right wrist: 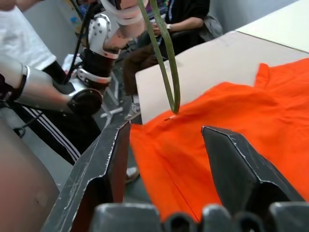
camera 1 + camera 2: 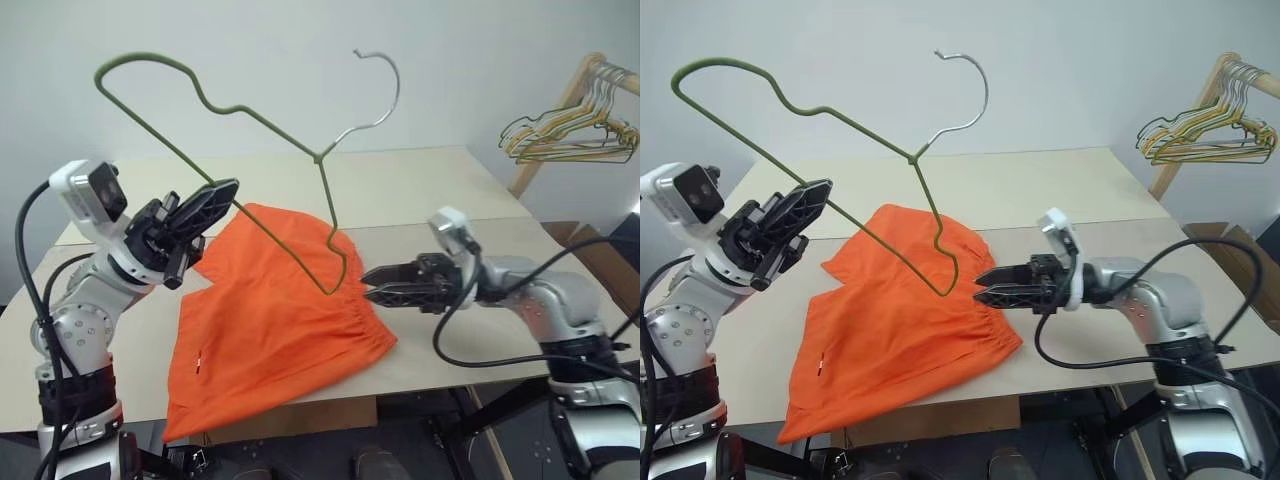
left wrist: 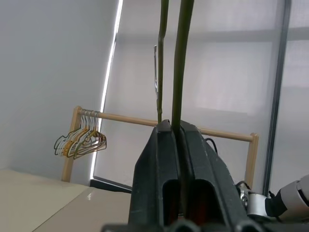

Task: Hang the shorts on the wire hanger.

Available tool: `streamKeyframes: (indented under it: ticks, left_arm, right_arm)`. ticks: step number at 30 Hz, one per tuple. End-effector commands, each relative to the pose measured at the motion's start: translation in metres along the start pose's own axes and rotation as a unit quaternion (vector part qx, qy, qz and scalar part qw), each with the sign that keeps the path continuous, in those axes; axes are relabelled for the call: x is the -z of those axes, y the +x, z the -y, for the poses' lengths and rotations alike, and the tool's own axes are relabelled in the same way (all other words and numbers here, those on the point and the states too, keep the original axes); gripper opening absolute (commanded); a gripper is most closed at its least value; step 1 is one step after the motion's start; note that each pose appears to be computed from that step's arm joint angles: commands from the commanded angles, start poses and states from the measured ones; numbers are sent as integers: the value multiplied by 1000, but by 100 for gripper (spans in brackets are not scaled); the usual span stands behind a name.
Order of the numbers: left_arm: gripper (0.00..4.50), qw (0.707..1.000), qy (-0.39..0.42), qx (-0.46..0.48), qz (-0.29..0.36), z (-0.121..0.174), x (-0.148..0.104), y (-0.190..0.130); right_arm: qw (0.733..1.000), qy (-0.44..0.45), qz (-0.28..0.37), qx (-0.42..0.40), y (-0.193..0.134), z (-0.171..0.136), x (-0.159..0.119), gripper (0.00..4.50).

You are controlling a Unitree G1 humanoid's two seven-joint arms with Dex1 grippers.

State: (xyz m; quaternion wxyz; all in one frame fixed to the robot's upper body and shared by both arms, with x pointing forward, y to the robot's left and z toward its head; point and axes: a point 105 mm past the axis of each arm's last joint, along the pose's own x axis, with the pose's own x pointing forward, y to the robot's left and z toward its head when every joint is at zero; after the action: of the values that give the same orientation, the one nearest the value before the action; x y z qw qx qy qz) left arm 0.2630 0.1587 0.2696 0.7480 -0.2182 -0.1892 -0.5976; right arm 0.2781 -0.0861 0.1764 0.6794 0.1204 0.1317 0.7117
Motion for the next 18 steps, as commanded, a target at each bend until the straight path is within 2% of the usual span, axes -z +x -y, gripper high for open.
streamKeyframes:
  ticks: [1,16,18]
  left_arm:
    - [0,1000,7,15,5,6,-3,5]
    - [0,1000,-5,6,12,3,3,7]
    - [0,1000,-4,2,14,2,3,7]
  right_arm:
    - [1000,-25,6,-11,13,-3,-11,288]
    - [999,-13,26,-42,34,-9,-23,288]
    - [999,-9,28,-43,35,-9,-23,251]
